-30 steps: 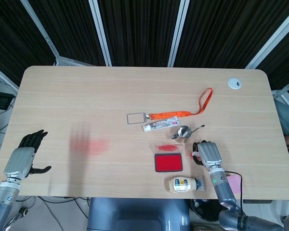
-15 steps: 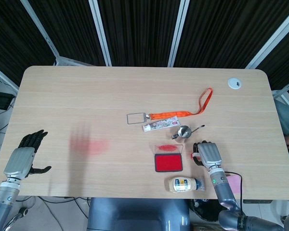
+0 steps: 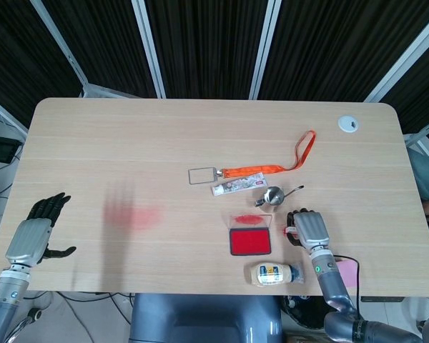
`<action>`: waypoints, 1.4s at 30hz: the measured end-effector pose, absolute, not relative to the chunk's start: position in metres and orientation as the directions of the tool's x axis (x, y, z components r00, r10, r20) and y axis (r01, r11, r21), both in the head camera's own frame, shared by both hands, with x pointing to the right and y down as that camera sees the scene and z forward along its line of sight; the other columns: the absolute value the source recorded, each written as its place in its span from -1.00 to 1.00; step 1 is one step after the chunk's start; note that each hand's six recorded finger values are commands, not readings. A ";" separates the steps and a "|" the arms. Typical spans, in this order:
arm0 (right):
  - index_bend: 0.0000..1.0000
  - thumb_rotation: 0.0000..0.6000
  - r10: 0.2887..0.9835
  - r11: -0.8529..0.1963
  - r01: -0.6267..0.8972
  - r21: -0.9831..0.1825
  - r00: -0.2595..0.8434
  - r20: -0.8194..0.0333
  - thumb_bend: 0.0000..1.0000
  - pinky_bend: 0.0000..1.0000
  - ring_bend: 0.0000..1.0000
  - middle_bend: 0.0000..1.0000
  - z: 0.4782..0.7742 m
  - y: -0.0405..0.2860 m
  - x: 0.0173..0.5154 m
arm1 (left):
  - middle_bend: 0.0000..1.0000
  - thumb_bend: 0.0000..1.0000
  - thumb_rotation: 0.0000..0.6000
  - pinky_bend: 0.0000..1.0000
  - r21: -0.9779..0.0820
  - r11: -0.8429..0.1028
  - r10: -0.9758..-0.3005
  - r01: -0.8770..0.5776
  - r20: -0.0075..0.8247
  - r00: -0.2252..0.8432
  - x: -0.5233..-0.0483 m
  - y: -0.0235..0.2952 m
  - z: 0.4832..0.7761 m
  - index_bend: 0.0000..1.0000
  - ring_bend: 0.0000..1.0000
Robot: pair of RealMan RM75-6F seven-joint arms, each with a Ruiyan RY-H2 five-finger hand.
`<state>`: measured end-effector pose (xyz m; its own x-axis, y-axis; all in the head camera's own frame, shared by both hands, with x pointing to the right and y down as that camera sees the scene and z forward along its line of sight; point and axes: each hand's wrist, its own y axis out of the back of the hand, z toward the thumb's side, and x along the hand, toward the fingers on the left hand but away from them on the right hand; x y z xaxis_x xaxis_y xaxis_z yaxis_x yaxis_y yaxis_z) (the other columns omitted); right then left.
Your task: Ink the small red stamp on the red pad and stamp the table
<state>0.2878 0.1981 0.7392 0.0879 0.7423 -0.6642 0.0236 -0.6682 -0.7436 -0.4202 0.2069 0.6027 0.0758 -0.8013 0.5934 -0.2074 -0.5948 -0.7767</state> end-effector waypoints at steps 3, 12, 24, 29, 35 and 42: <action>0.22 1.00 0.742 -0.669 0.023 -0.743 0.087 -0.665 -0.37 -0.13 -0.30 -0.12 0.739 0.198 0.288 | -1.00 -1.00 1.00 -1.00 -0.776 -0.596 -0.801 -0.207 0.594 0.076 -0.420 0.207 0.603 -1.00 -1.00; 0.08 1.00 0.741 -0.670 0.019 -0.742 0.084 -0.666 -0.37 -0.14 -0.33 -0.15 0.739 0.198 0.289 | -1.00 -1.00 1.00 -1.00 -0.777 -0.594 -0.802 -0.209 0.593 0.074 -0.421 0.207 0.603 -1.00 -1.00; -0.21 1.00 0.735 -0.676 0.008 -0.737 0.077 -0.673 -0.40 -0.15 -0.35 -0.18 0.739 0.198 0.290 | -1.00 -1.00 1.00 -1.00 -0.777 -0.595 -0.801 -0.207 0.594 0.075 -0.420 0.207 0.603 -1.00 -1.00; -0.32 1.00 0.736 -0.675 0.007 -0.738 0.076 -0.672 -0.42 -0.16 -0.36 -0.19 0.738 0.197 0.290 | -1.00 -1.00 1.00 -1.00 -0.777 -0.595 -0.801 -0.207 0.594 0.075 -0.420 0.207 0.603 -1.00 -1.00; -0.48 1.00 0.735 -0.675 -0.003 -0.737 0.073 -0.674 -0.50 -0.26 -0.47 -0.35 0.738 0.197 0.290 | -1.00 -1.00 1.00 -1.00 -0.777 -0.594 -0.802 -0.207 0.593 0.076 -0.420 0.207 0.603 -1.00 -1.00; -0.79 1.00 0.740 -0.670 -0.011 -0.743 0.069 -0.669 -0.59 -0.44 -0.79 -0.75 0.734 0.195 0.291 | -1.00 -1.00 1.00 -1.00 -0.777 -0.594 -0.802 -0.208 0.593 0.076 -0.420 0.207 0.602 -1.00 -1.00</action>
<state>0.2912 0.1952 0.7342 0.0685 0.7405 -0.6686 -0.0112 -0.6695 -0.7427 -0.4202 0.2068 0.6023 0.0764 -0.8016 0.5930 -0.2076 -0.5945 -0.7769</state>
